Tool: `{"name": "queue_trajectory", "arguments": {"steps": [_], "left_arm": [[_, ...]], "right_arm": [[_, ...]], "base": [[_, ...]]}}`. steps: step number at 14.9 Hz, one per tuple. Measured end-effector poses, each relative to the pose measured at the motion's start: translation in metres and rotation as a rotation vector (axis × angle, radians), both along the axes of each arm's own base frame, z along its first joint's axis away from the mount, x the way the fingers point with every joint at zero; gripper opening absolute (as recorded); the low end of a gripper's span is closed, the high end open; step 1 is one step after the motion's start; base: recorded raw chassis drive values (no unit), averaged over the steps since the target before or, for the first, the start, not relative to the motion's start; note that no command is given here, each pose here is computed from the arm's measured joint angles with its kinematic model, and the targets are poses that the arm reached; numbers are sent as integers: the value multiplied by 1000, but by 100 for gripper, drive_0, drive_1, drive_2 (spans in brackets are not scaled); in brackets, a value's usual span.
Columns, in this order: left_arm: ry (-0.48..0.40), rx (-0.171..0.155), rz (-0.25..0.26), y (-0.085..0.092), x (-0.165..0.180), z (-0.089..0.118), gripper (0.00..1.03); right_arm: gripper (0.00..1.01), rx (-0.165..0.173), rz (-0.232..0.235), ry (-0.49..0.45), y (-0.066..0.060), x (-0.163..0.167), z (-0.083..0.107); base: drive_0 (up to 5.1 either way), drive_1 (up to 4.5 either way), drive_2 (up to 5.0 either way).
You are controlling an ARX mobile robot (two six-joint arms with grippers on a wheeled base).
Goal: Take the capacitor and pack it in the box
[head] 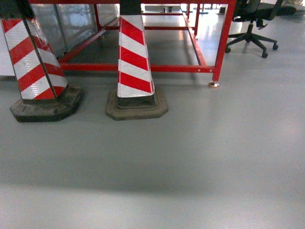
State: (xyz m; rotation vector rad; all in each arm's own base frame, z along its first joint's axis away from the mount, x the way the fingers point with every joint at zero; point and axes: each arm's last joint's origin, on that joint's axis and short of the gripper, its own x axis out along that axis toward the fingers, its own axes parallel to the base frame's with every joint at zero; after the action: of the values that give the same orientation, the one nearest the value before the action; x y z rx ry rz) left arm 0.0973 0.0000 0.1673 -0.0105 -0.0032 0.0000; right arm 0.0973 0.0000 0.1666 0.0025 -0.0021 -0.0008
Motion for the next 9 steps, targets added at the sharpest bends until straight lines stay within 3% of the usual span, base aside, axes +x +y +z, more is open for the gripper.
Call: {"name": "queue_trajectory", "arguments": {"steps": [3, 9], "left_arm": [[-1, 0, 0, 0, 0, 0, 44], [3, 0, 2, 0, 0, 0, 44]], "right_arm": [[98, 0, 1, 1, 0, 0, 0], [98, 0, 3, 0, 0, 0, 0]], "base": [[-419, 220, 220], [0, 0, 0]]}}
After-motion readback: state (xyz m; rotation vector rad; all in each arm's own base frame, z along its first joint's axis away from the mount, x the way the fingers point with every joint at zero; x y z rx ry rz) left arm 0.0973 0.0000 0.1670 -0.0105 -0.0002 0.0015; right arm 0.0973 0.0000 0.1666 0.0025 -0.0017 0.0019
